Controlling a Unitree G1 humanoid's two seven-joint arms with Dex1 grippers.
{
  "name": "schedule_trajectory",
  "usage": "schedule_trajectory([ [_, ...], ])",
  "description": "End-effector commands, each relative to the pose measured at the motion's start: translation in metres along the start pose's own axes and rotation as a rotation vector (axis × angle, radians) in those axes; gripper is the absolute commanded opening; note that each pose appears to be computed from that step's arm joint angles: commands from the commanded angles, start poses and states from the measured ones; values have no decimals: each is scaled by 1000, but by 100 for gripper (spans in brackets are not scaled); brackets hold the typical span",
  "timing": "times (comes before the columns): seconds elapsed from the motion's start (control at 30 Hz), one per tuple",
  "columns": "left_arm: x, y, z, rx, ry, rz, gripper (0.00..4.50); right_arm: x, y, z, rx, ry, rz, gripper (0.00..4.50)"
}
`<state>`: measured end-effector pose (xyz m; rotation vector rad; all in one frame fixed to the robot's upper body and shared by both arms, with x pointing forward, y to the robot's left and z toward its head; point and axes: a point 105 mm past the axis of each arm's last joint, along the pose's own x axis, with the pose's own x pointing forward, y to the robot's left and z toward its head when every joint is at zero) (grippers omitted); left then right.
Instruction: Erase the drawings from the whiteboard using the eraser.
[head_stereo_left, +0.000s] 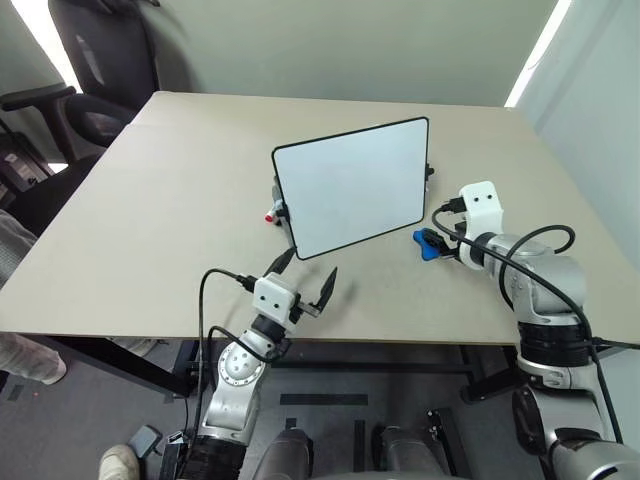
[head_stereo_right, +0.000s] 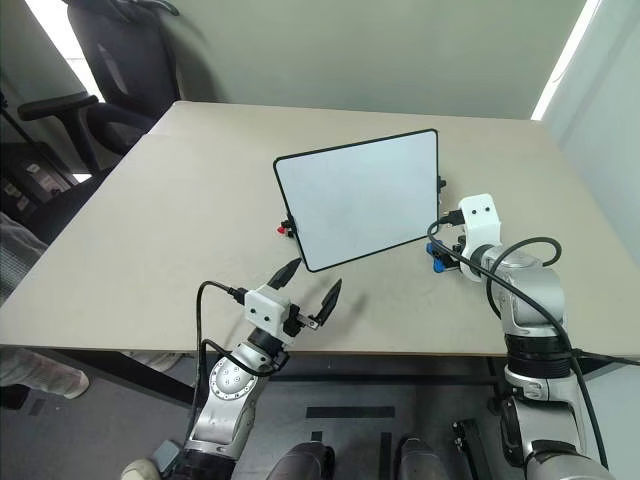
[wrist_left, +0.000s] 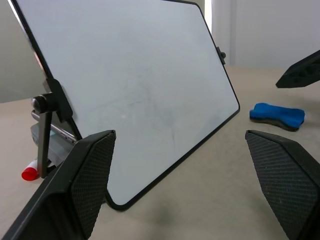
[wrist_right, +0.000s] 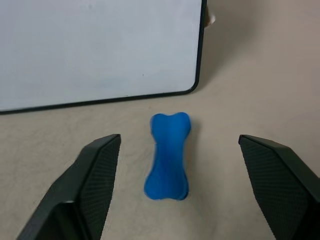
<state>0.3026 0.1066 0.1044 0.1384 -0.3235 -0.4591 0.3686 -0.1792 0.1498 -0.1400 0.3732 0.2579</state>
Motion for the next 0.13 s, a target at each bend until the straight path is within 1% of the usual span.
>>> schedule_trajectory([
  [0.03,3,-2,20,23,-72,-13,450,-18,16,8,-24,-83,91,407],
  [0.13,3,-7,21,31,-68,-27,450,-27,34,-4,-51,-94,163,407],
])
